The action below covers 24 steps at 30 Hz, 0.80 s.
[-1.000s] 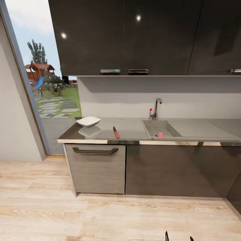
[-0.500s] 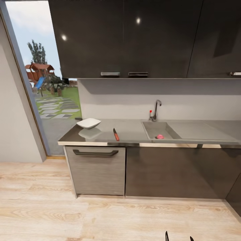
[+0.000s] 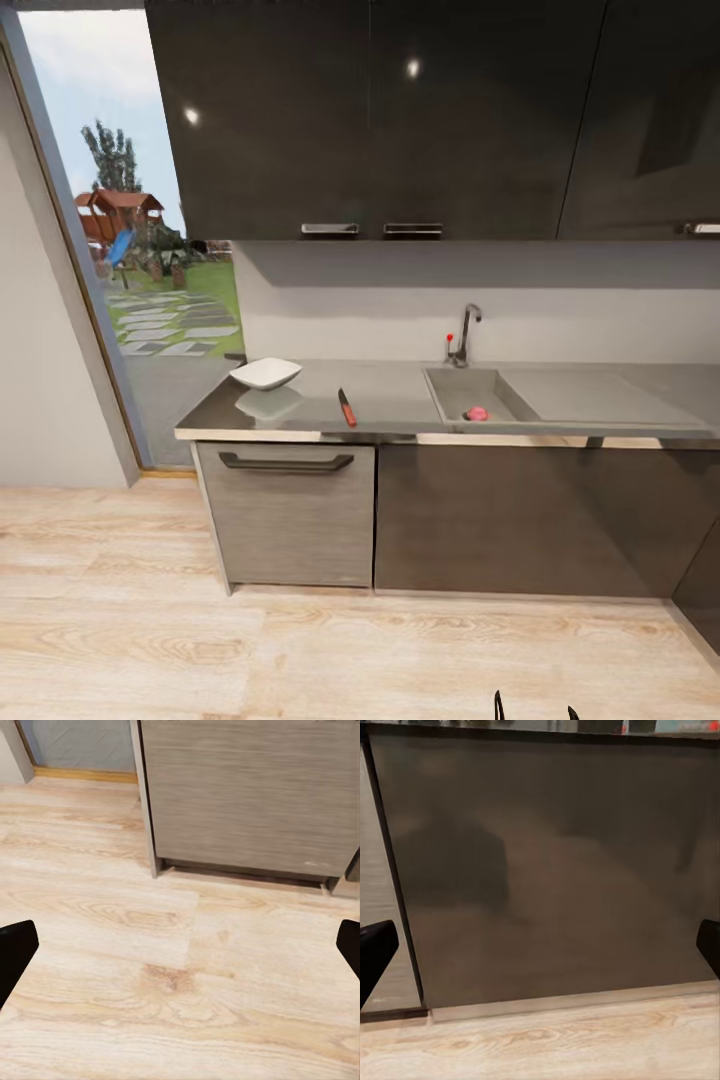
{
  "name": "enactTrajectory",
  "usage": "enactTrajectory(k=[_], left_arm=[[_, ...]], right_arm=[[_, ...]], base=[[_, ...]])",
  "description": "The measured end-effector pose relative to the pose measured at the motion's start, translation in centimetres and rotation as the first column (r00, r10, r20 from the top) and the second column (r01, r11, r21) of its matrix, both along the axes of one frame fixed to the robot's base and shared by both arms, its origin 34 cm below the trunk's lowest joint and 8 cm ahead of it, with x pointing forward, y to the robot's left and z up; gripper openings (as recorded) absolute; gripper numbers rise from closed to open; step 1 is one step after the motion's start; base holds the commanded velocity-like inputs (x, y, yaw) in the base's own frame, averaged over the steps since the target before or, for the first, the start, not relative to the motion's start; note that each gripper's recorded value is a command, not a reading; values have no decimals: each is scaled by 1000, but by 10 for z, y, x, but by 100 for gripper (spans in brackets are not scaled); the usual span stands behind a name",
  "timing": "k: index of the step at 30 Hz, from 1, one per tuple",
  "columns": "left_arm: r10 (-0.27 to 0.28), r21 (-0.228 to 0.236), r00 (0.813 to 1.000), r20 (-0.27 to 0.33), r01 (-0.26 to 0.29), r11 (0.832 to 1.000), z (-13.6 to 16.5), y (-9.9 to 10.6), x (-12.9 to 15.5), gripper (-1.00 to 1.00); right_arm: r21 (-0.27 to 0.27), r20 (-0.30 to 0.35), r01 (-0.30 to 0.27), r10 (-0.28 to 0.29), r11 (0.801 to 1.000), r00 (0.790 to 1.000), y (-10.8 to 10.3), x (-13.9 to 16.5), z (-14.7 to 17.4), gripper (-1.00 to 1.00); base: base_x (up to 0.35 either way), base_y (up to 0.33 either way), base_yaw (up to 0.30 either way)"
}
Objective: In the kitchen, take the Vidalia onion out of the sink, dice it on the chopping board with the paring knife, put the diced onion into the bowl on the countertop, then place both the paring knife and the chopping board into the sink.
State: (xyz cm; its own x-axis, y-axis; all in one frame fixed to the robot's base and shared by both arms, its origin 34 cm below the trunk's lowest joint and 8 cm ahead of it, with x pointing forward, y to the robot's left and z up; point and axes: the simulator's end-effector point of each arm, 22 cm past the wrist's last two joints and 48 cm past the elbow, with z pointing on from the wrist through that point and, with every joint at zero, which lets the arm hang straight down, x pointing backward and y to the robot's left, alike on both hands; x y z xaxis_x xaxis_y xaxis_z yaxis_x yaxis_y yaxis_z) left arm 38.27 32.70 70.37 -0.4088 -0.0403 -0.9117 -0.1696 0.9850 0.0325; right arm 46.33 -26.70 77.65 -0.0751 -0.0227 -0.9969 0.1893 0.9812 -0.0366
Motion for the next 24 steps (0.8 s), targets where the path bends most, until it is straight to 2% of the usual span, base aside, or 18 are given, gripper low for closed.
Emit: enactTrajectory(k=[24], left_arm=[[0, 0, 1000, -4, 0, 1000, 33, 0, -3, 100]], right_arm=[[0, -1, -1, 1, 1000, 1000, 0, -2, 34, 100]], base=[[0, 0, 0]])
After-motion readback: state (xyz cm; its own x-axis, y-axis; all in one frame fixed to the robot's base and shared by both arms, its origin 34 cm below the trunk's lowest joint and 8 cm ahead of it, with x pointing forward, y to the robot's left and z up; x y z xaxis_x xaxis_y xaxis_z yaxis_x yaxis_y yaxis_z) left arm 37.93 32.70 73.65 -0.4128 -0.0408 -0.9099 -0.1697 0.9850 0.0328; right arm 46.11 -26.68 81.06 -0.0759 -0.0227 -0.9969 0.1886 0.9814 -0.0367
